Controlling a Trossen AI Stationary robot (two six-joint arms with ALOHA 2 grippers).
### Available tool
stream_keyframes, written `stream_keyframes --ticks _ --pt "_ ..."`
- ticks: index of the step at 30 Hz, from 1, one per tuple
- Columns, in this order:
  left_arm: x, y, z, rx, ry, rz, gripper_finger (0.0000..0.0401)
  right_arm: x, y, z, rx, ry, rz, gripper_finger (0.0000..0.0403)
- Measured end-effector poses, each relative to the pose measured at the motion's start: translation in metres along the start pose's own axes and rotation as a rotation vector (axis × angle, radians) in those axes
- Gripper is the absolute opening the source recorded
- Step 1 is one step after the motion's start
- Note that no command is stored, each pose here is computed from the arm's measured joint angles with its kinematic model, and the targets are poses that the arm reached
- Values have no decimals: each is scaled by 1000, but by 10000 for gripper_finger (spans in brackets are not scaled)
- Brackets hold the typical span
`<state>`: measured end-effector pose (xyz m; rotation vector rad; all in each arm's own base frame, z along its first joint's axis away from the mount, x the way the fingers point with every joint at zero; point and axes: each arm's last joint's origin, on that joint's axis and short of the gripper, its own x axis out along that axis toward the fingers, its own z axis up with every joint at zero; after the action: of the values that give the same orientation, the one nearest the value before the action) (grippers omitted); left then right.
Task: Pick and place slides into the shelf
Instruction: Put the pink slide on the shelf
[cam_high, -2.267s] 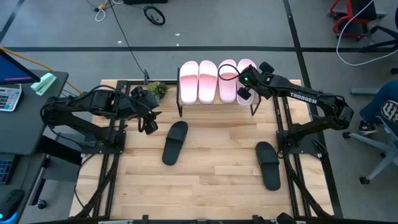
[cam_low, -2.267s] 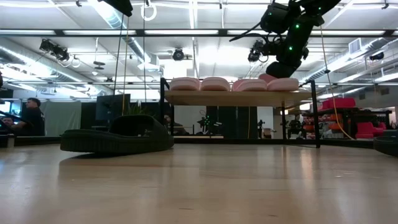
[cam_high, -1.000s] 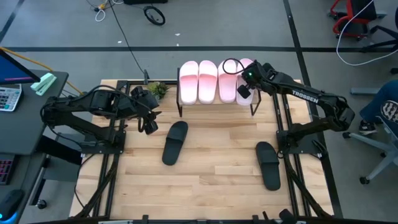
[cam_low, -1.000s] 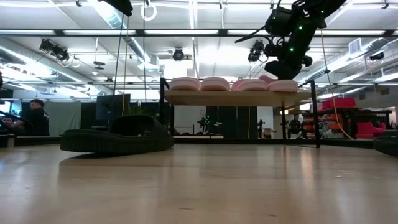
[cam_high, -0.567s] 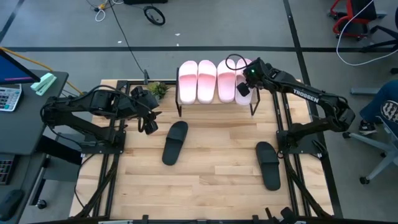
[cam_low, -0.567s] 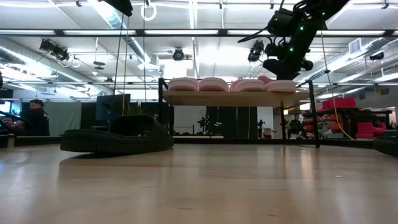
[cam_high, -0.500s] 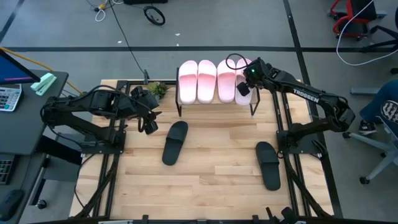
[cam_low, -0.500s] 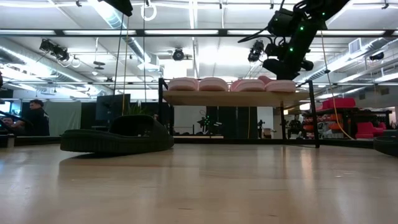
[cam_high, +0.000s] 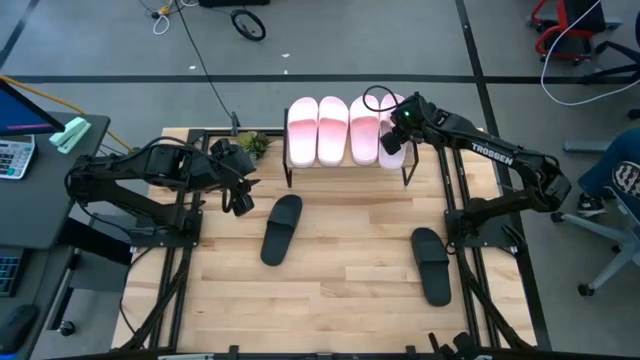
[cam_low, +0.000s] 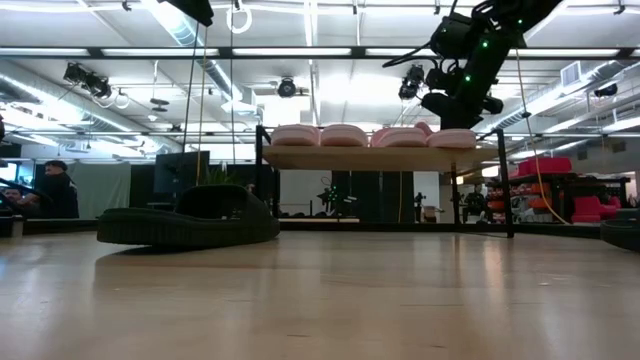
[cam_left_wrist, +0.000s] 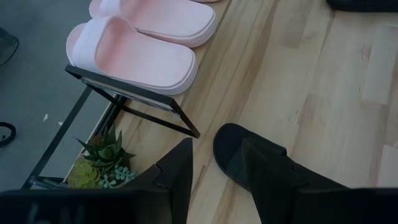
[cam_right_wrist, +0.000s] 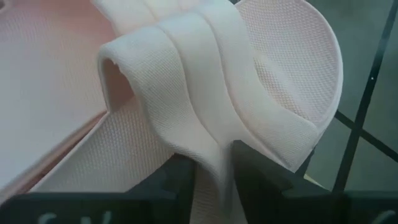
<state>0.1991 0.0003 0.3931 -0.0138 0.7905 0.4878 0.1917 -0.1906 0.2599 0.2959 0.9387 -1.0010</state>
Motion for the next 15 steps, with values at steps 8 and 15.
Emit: stream_keyframes --ticks 8,15 --pt "0 0 0 0 0 0 142 -36 -4 12 15 -113 31 129" --pt "0 0 0 0 0 0 135 -50 -7 11 30 -151 31 124"
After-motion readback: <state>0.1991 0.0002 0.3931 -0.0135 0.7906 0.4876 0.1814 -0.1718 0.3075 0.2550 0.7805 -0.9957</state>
